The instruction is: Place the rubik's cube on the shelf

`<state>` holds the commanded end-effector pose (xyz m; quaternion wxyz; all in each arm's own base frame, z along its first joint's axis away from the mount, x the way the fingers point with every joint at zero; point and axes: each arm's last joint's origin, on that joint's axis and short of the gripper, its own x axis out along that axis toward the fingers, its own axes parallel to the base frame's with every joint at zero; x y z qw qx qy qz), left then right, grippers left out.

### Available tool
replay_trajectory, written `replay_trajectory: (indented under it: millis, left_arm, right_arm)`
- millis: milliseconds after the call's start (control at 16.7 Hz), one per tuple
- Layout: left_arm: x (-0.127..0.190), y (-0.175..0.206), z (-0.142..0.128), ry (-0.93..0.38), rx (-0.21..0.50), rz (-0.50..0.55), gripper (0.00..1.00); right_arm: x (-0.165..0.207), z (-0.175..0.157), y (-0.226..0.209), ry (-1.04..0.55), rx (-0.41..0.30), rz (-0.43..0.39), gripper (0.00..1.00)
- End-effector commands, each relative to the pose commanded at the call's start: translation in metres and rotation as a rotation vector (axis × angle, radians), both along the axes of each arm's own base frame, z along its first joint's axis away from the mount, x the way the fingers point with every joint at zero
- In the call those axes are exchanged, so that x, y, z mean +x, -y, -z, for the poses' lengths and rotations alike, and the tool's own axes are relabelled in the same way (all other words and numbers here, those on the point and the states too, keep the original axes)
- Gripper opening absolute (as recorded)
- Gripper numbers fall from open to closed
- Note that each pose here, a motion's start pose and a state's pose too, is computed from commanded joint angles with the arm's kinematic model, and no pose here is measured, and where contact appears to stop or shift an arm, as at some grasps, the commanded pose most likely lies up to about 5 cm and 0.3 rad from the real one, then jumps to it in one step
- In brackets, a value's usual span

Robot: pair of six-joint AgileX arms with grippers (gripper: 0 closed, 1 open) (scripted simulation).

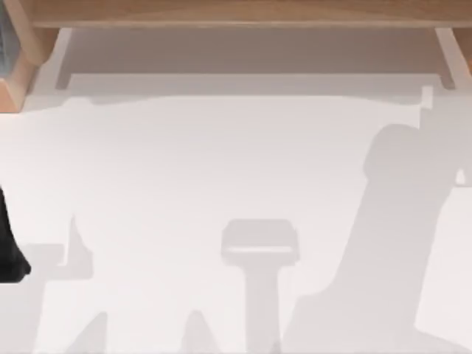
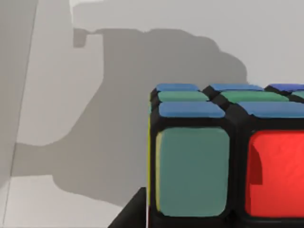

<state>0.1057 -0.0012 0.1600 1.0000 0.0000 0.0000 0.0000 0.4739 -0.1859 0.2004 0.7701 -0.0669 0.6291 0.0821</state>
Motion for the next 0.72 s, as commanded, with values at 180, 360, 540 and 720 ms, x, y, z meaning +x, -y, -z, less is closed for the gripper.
replay_trajectory:
  millis: [180,360,540,720]
  left_arm:
    - [0.000,0.000,0.000,0.000,0.000,0.000,1.00]
    - [0.000,0.000,0.000,0.000,0.000,0.000,1.00]
    - [0.000,0.000,0.000,0.000,0.000,0.000,1.00]
    - [0.000,0.000,0.000,0.000,0.000,0.000,1.00]
  right_arm:
    - [0.000,0.000,0.000,0.000,0.000,0.002,0.00]
    - [-0.001,-0.002,-0.001,0.002,-0.001,0.002,0.00]
    - [-0.007,-0.024,-0.010,0.022,-0.028,-0.008,0.00]
    - [-0.018,-0.059,-0.036,0.064,-0.076,-0.040,0.00]
